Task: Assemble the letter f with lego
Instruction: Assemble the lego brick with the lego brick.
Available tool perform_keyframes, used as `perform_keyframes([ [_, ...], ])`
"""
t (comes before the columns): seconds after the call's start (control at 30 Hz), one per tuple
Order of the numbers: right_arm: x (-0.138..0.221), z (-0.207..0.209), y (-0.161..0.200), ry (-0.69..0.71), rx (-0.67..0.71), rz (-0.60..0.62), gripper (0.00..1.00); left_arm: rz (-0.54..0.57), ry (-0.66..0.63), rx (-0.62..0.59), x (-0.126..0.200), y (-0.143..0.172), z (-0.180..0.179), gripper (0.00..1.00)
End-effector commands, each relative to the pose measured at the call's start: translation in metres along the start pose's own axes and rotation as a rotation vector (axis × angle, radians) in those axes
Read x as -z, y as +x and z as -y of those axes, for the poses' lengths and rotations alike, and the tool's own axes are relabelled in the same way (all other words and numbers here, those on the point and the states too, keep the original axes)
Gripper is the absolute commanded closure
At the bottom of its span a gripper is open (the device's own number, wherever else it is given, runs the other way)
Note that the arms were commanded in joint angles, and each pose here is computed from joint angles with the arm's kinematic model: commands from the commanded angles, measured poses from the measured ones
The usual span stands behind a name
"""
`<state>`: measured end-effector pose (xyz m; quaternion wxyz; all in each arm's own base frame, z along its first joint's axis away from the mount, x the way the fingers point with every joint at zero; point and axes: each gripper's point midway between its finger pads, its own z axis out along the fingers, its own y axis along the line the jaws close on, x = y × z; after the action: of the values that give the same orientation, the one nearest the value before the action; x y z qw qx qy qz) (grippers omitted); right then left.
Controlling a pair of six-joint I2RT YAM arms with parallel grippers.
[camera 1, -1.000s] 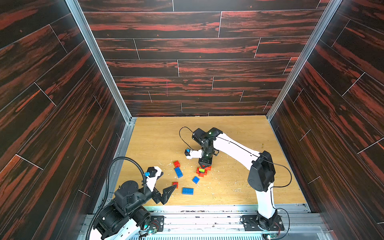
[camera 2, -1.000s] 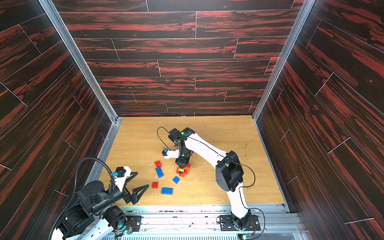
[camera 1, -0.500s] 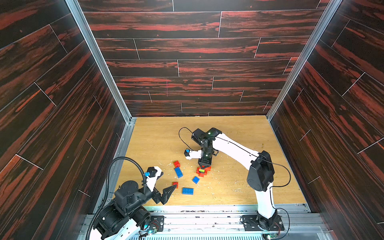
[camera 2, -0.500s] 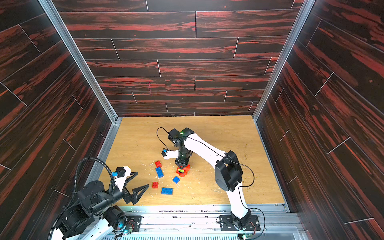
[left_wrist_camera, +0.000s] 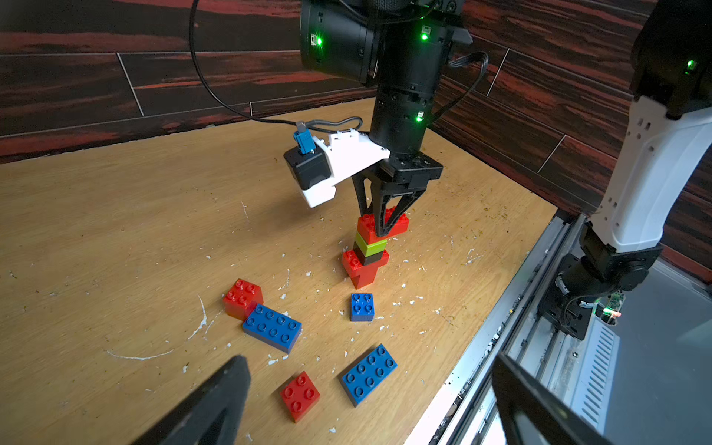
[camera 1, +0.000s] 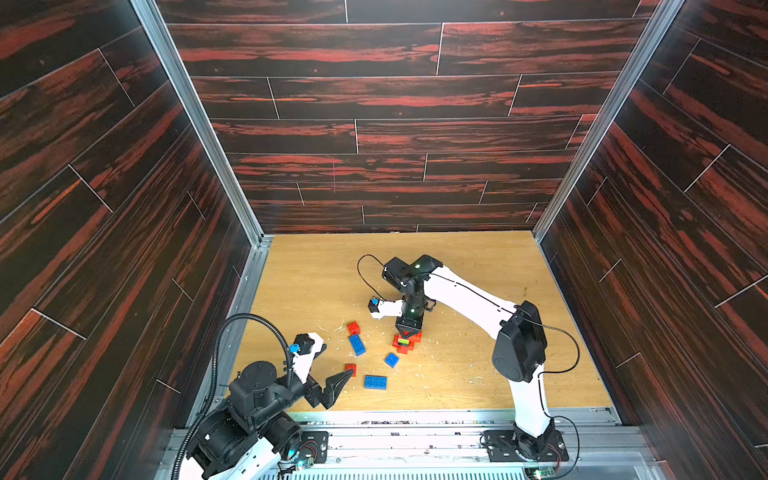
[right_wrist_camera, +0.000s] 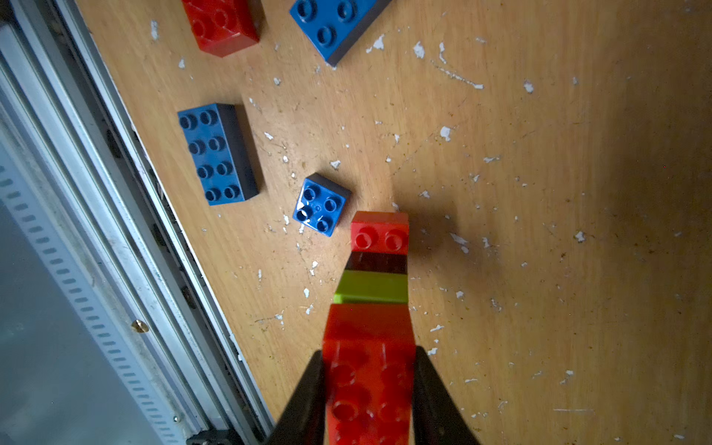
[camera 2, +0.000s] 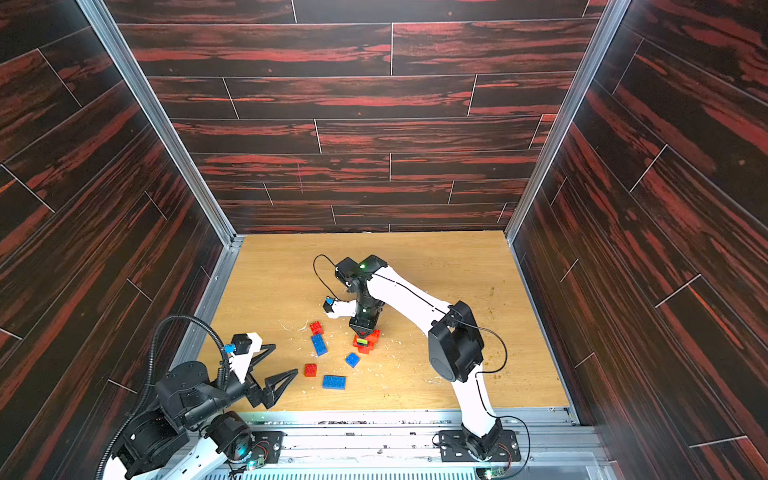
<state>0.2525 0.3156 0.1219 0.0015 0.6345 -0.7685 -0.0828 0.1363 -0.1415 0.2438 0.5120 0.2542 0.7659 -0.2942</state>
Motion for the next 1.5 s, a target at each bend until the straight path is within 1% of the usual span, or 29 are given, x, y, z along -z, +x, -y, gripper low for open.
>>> perform_keyframes([
  [0.0,-0.022,-0.004,0.014,-0.040,-0.034,-0.104,0.81,-0.001,-0.008,0.000,-0.001,0.001,-0.002,0.00],
  [1.03,-0.019,-0.011,0.013,-0.052,-0.142,-0.111,0.81,0.005,-0.009,-0.002,-0.001,0.000,-0.002,0.00],
  [1.47,-0.013,-0.009,0.005,-0.041,-0.187,-0.067,0.82,0.002,-0.008,0.000,-0.001,0.001,-0.002,0.00],
])
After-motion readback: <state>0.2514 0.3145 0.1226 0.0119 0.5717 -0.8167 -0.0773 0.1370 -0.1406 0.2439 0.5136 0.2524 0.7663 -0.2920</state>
